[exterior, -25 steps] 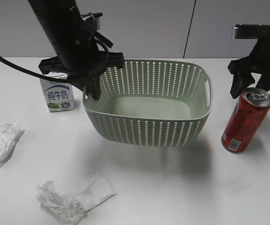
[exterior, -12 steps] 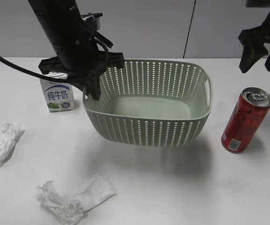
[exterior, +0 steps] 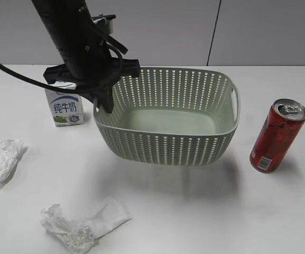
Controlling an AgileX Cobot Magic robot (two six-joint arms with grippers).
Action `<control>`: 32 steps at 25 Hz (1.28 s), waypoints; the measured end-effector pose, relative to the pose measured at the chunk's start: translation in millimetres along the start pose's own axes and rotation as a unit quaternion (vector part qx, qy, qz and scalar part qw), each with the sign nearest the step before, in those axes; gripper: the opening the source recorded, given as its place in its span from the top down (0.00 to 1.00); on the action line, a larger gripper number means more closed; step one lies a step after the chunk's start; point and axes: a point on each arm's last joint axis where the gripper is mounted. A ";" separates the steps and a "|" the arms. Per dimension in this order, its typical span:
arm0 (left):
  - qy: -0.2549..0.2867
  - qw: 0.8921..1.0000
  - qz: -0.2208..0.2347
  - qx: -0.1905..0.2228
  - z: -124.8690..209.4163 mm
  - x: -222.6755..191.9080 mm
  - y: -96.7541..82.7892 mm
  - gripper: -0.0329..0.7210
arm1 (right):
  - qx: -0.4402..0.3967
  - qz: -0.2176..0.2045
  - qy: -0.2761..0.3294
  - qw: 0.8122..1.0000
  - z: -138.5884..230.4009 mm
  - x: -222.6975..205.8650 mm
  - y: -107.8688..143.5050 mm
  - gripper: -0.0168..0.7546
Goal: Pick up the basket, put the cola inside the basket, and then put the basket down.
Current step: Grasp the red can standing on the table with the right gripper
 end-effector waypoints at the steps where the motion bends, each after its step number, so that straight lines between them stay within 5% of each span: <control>1: 0.000 1.000 0.000 0.000 0.0 0.0 0.0 0.96 | 0.000 -0.001 -0.006 1.000 13.5 6.8 -2.5 0.32; 16: 0.001 1.000 0.000 0.000 0.2 0.0 0.1 0.96 | 0.002 -0.034 -0.168 0.985 195.0 9.4 -45.8 0.33; 32: 0.009 1.000 -0.001 0.000 1.9 0.2 0.3 0.96 | 0.034 -0.065 -0.314 0.946 267.0 22.9 -61.0 0.33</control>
Point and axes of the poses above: a point on each arm's last joint axis where the gripper is mounted, x pointing back along that axis away from the gripper, y along the wrist's bending axis when the last joint is at zero, z = x × y, and after that the axes turned 15 degrees about -x, right-handed
